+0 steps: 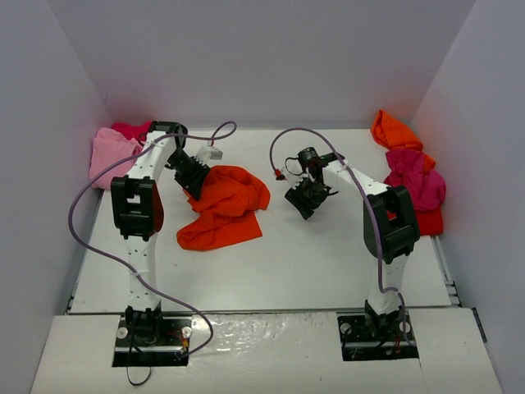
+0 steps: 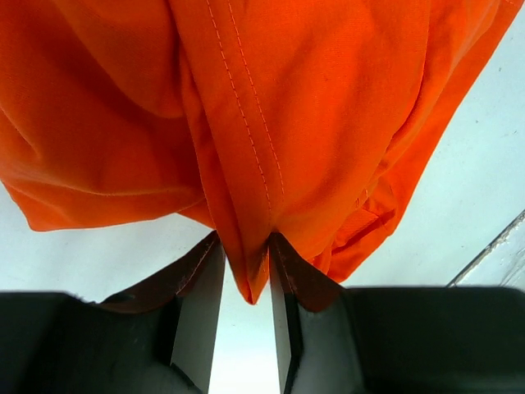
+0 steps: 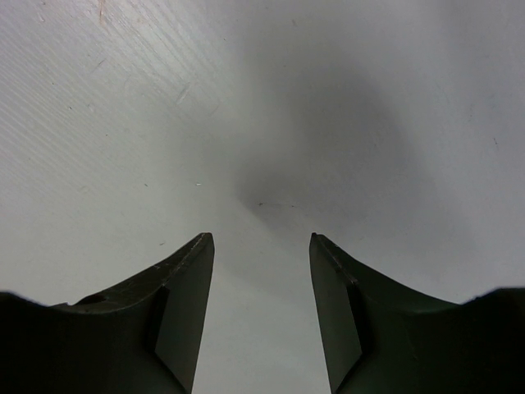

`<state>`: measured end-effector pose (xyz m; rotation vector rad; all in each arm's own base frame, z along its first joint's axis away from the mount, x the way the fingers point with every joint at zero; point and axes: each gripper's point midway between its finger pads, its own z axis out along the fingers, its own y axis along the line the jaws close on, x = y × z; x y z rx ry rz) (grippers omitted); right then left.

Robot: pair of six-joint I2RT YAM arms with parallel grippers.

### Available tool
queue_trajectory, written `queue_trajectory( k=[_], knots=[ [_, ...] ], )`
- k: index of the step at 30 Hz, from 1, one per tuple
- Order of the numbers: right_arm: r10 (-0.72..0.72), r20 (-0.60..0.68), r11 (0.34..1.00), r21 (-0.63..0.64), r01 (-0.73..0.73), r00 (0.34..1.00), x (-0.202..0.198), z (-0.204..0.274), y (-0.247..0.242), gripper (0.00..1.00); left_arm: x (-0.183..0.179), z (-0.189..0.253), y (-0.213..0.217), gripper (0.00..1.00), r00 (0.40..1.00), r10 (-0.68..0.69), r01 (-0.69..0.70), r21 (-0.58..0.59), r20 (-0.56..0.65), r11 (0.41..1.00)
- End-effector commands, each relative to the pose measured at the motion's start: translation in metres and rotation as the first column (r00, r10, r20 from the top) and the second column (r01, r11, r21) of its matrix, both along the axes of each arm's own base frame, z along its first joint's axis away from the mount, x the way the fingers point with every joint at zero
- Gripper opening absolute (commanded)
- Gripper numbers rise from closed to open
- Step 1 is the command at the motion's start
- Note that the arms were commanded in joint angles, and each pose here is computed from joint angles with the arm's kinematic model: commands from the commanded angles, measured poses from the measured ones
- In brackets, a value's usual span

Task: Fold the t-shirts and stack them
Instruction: Flatten out the tshirt

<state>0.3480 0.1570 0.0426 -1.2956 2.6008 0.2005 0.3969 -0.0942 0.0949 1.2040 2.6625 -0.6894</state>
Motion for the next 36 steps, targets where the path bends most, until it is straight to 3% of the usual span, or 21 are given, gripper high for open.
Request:
queue_trajectory(
  k=[1,16,22,30,36],
  knots=[
    [0.012,0.023,1.0,0.003,-0.012,1.0,0.0,0.008,0.002,0.47,-0.046,0.046,0.011,0.25,0.996,-0.006,0.006,0.004,-0.084,1.0],
    [0.011,0.021,1.0,0.009,-0.011,1.0,0.0,0.008,0.004,0.48,-0.056,0.049,0.014,0.24,0.995,0.005,-0.006,-0.008,-0.098,1.0],
    [0.01,0.018,1.0,0.007,-0.01,1.0,-0.002,0.007,0.003,0.48,-0.055,0.051,0.011,0.02,0.996,0.004,-0.006,-0.017,-0.085,1.0],
    [0.007,0.014,1.0,0.005,-0.007,1.0,0.0,0.005,0.004,0.48,-0.056,0.056,0.012,0.0,0.998,0.0,-0.001,-0.012,-0.069,1.0],
    [0.008,0.006,1.0,-0.001,-0.008,1.0,-0.003,0.002,0.002,0.48,-0.055,0.099,0.021,0.0,0.997,-0.002,-0.001,0.031,0.073,1.0]
  ],
)
